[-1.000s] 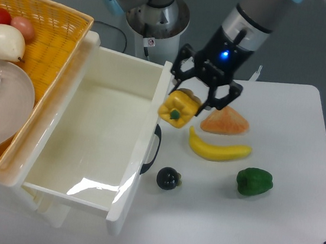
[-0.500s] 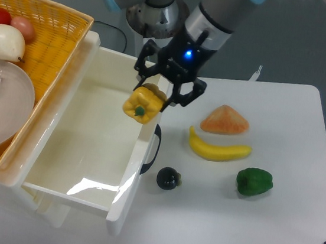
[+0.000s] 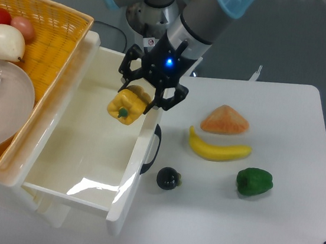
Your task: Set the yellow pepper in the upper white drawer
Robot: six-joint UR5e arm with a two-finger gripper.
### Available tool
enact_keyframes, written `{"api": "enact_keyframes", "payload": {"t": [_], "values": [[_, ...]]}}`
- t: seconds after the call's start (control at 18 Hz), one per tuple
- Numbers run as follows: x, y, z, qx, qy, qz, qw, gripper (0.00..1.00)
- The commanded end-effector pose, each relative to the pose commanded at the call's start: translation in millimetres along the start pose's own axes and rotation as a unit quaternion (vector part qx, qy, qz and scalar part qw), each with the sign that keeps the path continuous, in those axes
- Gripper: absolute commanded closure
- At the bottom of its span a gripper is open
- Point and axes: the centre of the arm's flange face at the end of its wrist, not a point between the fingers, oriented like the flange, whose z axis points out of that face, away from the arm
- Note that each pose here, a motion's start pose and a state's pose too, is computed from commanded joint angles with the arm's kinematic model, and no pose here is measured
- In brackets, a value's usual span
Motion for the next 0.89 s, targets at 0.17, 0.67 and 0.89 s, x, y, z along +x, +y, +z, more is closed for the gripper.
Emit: {"api": "enact_keyframes", "payload": {"t": [0.17, 0.67, 0.89], "values": [[-0.4, 2.1, 2.8, -0.001, 0.001, 0.003, 1.0000, 0.65], [0.2, 0.2, 0.9, 0.006, -0.002, 0.007, 1.0000, 0.05], [-2.2, 1.0, -1.7, 0.007, -0.004, 0.008, 0.9999, 0.00]]}}
